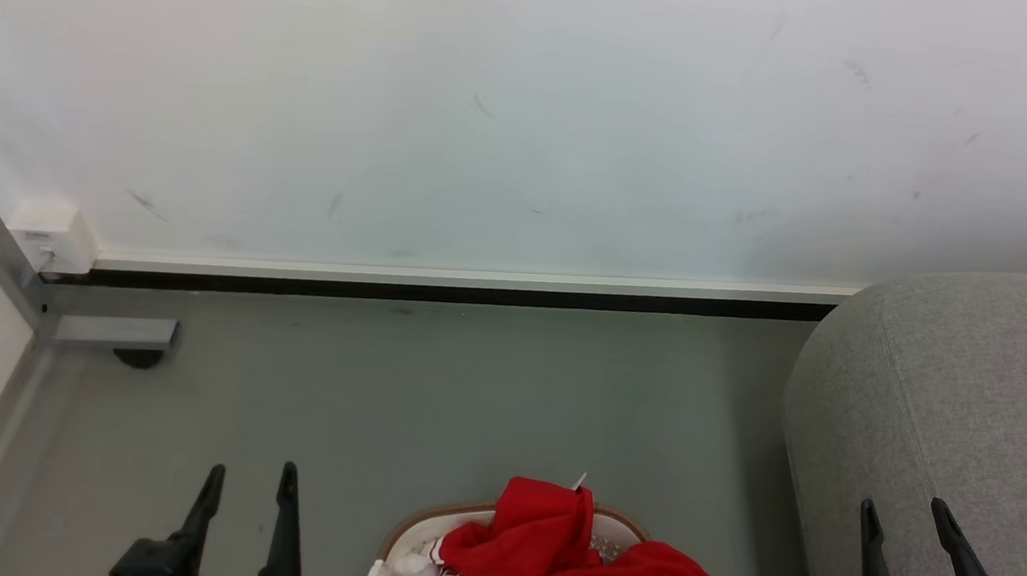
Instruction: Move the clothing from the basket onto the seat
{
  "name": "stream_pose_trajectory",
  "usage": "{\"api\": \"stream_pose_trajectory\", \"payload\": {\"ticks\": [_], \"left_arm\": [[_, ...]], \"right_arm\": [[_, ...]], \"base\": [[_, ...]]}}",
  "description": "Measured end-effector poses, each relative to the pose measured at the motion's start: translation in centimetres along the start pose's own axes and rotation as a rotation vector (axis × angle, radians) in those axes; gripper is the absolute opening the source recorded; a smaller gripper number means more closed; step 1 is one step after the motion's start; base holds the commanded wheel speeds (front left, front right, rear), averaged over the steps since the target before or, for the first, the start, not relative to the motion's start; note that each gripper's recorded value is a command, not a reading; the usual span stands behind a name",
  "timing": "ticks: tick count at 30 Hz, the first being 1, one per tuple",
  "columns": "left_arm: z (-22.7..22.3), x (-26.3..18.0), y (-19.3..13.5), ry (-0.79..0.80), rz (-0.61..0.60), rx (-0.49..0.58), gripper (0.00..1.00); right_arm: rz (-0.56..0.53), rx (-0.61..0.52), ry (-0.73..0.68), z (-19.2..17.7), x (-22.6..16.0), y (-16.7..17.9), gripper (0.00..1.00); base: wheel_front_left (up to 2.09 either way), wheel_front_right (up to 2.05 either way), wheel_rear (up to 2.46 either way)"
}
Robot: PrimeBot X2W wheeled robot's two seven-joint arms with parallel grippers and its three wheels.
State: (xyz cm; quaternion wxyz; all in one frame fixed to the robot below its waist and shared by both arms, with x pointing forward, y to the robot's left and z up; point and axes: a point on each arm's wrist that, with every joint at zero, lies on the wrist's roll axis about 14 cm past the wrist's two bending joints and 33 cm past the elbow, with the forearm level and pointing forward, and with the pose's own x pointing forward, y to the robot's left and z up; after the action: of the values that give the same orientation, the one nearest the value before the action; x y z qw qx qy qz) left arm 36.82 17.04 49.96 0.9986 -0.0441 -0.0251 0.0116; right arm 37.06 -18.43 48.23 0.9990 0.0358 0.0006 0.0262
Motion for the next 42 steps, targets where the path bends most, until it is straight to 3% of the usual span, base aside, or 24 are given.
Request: {"api": "stream_pose_trajectory", "payload": {"ticks": [24, 33, 42], "left_arm": [[-1.4, 0.6, -1.2, 0.031, -0.053, 0.027, 1.00], [-3.1, 4.4, -5.7, 0.066, -0.224, 0.055, 1.00], [-11.3, 8.2, -11.2, 0.262, -0.449, 0.153, 1.00]], "right_arm": [[-0.011, 0.001, 0.023, -0.8, 0.1, -0.2, 1.00], [-0.019, 0.012, -0.015, 0.2, 3.2, -0.6, 1.00], [-0.028, 0.031, -0.015, -0.7, 7.0, -1.4, 1.00]], "base": [[0.00, 0.00, 0.00], [0.00, 0.00, 0.00], [0.00, 0.00, 0.00]]}}
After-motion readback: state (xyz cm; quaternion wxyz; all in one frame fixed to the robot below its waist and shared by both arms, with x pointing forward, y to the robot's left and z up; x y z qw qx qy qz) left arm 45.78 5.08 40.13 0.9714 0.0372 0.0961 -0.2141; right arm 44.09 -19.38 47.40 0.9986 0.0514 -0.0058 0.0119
